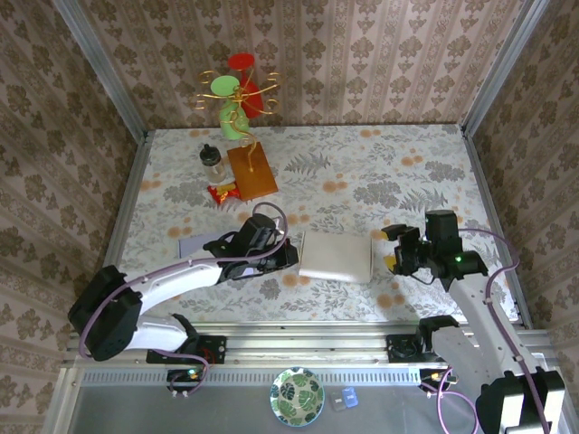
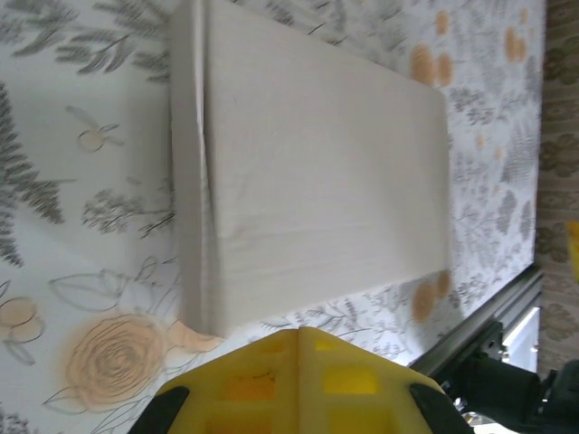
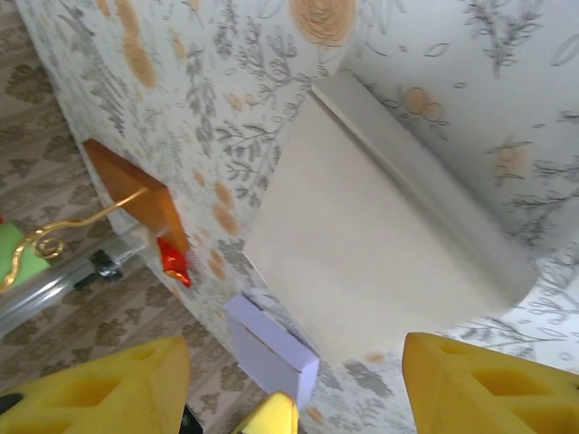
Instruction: Fold the paper box
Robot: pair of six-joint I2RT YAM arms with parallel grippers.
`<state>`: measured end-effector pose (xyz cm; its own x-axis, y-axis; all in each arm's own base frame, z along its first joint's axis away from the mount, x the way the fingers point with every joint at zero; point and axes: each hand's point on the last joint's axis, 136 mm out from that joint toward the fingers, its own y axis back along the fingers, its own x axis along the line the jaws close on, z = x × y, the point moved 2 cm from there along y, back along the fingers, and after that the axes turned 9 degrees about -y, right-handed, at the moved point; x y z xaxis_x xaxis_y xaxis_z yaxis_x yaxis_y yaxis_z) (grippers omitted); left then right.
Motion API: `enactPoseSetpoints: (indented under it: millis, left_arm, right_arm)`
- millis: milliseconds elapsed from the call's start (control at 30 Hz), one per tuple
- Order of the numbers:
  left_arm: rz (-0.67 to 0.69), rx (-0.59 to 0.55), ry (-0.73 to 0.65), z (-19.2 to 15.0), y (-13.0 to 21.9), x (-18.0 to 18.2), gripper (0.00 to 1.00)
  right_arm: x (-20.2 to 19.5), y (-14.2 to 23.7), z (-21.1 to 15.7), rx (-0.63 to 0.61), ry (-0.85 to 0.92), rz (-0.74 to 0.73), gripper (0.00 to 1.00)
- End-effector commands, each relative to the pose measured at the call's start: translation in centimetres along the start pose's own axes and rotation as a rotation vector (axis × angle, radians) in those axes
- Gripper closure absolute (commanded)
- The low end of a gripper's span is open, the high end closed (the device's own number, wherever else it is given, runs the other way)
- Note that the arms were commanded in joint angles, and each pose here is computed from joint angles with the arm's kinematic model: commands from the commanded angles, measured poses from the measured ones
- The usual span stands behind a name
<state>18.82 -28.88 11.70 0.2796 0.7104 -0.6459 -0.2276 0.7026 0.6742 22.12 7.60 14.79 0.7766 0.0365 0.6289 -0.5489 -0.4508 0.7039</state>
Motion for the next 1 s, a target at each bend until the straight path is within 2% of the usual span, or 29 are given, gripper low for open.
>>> enactPoseSetpoints:
  millis: [0,233,433,567,600,633,667,700,767,867,967]
  left_arm:
    - [0.028,0.032,0.029,-0.9,-0.6,0.8,0.93]
    - [0.033,-0.016,0.038,0.3,0.3,0.1,0.86]
    - [0.075,-0.054,-0.025,2.0,1.9,-0.5,0.80]
    - [0.158,-0.142,-0.093,4.0,4.4,-0.3,0.75]
    - [0.188,-0.174,-0.106,4.7,5.3,0.0,0.74]
    - [0.211,-0.213,-0.113,5.4,6.3,0.3,0.71]
    - [0.224,-0.244,-0.120,5.9,7.1,0.6,0.54]
    - [0.233,-0.280,-0.119,6.6,8.2,1.0,0.02]
    - [0.256,-0.342,-0.112,7.7,10.0,2.0,0.00]
    - [0.291,-0.427,-0.120,8.8,12.7,3.4,0.00]
    - [0.372,-0.500,-0.074,9.3,15.2,6.0,0.00]
  right_arm:
    - [-1.7,0.6,0.1,-0.016,0.061,-0.076,0.36]
    - [-2.2,0.7,1.1,-0.064,0.241,-0.158,0.38]
    - [-2.2,0.9,1.8,-0.101,0.362,-0.203,0.40]
    - [-1.0,2.0,2.4,-0.158,0.476,-0.218,0.38]
    - [-0.4,2.5,2.7,-0.188,0.522,-0.218,0.15]
    - [0.3,3.1,3.0,-0.222,0.574,-0.211,0.00]
    - [0.8,3.6,3.3,-0.260,0.607,-0.208,0.00]
    - [1.3,4.3,3.8,-0.312,0.638,-0.205,0.00]
    - [2.4,5.5,4.5,-0.403,0.701,-0.184,0.00]
    - [4.3,5.9,4.9,-0.472,0.801,-0.117,0.00]
    - [4.9,6.2,6.8,-0.597,0.802,-0.147,0.00]
